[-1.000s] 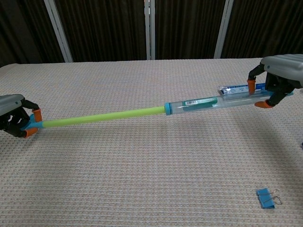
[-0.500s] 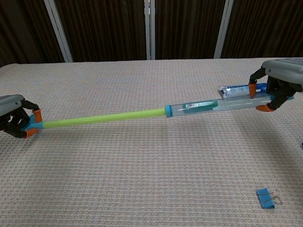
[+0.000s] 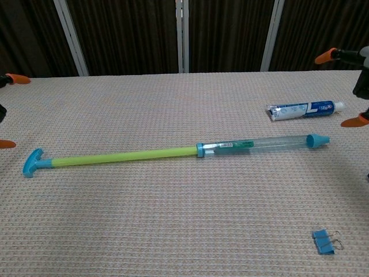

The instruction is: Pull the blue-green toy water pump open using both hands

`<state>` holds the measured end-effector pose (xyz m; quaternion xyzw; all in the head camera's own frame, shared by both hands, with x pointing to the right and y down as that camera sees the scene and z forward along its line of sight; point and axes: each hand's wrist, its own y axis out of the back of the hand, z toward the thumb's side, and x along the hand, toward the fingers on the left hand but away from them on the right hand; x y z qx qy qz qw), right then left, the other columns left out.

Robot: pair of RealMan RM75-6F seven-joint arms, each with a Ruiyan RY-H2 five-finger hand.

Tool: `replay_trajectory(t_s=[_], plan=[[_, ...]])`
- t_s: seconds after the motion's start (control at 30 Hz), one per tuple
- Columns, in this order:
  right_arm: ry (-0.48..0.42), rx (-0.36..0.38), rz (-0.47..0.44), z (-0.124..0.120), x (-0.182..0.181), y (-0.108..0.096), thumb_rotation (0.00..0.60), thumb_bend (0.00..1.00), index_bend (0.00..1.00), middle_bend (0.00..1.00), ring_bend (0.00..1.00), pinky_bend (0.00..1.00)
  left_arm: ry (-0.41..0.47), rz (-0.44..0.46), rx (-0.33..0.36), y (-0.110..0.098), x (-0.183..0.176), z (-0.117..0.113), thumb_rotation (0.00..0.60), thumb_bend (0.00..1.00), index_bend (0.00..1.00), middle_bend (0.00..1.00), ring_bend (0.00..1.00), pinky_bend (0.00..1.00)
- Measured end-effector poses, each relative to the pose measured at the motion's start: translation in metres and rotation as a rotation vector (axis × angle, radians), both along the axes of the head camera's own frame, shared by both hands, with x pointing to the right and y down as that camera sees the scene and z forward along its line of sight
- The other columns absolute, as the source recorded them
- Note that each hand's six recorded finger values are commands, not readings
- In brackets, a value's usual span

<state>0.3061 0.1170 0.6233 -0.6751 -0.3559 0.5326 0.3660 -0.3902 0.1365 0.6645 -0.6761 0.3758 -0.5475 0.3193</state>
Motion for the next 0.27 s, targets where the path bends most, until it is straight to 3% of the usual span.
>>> replay_trajectory(t_s=[0.07, 0.13, 0.2, 0.27], plan=[[-0.024, 0.043, -0.001, -0.013, 0.008, 0.002, 0.6, 0.0, 0.0, 0.74, 0.78, 0.89, 0.005, -0.007, 0.051, 0.0, -0.006, -0.02, 0.6, 0.0, 0.0, 0.42, 0.47, 0.59], [-0.048, 0.094, -0.004, -0.029, 0.018, 0.006, 0.6, 0.0, 0.0, 0.56, 0.6, 0.68, 0.005, -0.016, 0.086, 0.002, -0.012, -0.037, 0.6, 0.0, 0.0, 0.13, 0.17, 0.27], [-0.056, 0.146, -0.009, -0.044, 0.031, 0.011, 0.6, 0.0, 0.0, 0.31, 0.3, 0.36, -0.002, -0.026, 0.109, 0.008, -0.02, -0.054, 0.6, 0.0, 0.0, 0.01, 0.03, 0.08], [-0.034, 0.182, -0.015, -0.056, 0.047, 0.019, 0.6, 0.0, 0.0, 0.12, 0.09, 0.12, -0.011, -0.037, 0.112, 0.016, -0.027, -0.069, 0.6, 0.0, 0.0, 0.0, 0.0, 0.0]])
